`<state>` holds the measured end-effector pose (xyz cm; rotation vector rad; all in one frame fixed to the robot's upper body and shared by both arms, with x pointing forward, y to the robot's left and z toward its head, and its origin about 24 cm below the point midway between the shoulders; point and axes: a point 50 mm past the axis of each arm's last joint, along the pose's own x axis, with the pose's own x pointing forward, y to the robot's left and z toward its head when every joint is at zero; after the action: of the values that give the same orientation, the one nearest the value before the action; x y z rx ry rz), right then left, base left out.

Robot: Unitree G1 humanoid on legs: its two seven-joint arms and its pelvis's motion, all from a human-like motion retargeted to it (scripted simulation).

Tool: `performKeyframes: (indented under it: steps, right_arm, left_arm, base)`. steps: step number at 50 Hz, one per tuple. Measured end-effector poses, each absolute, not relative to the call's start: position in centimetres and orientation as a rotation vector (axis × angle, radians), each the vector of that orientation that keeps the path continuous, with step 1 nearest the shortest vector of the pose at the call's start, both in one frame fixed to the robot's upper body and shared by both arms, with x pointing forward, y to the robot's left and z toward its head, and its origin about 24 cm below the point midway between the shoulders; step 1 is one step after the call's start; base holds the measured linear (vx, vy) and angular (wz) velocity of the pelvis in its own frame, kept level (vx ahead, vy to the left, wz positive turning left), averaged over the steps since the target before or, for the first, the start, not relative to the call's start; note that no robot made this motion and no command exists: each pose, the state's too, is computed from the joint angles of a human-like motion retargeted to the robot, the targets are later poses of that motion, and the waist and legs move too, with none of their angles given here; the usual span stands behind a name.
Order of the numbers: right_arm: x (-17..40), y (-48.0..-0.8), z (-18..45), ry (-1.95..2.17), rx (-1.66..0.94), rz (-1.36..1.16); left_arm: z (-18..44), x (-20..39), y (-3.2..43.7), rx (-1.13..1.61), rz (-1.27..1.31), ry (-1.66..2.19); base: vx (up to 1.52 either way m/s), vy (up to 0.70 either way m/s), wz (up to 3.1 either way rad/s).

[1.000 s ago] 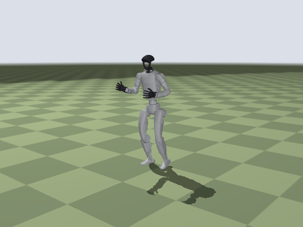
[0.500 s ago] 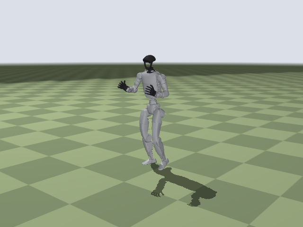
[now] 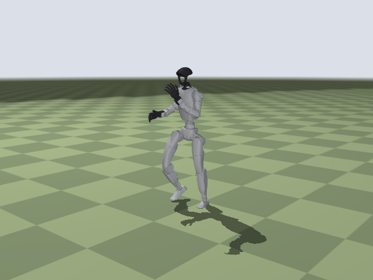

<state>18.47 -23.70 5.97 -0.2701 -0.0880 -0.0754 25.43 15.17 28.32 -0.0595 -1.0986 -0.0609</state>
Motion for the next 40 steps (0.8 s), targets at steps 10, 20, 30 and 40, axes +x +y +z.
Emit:
performKeyframes:
  steps: [10, 20, 30, 40]
  right_arm:
    - [25.6, -13.8, 29.9, -1.192, -0.071, -0.06]
    - [20.6, -11.8, 38.6, -1.626, -0.019, 0.01]
    - [24.8, -16.5, 18.7, -0.769, -0.116, -0.056]
    - [11.7, -27.1, 6.7, 0.054, -0.484, -0.05]
  left_arm:
    - [6.1, 16.1, 25.8, 0.212, 0.089, 0.029]
    - [4.6, 9.7, 28.9, 0.179, 0.279, 0.21]
    - [12.2, 24.0, 20.2, -0.133, 0.217, -0.429]
    - [37.9, 20.7, 14.5, 0.008, 0.07, -1.616]
  base:
    - [0.05, -0.22, -1.08]
    - [0.03, -0.05, -0.12]
    - [0.09, 0.09, -0.16]
    - [0.04, 0.16, 0.66]
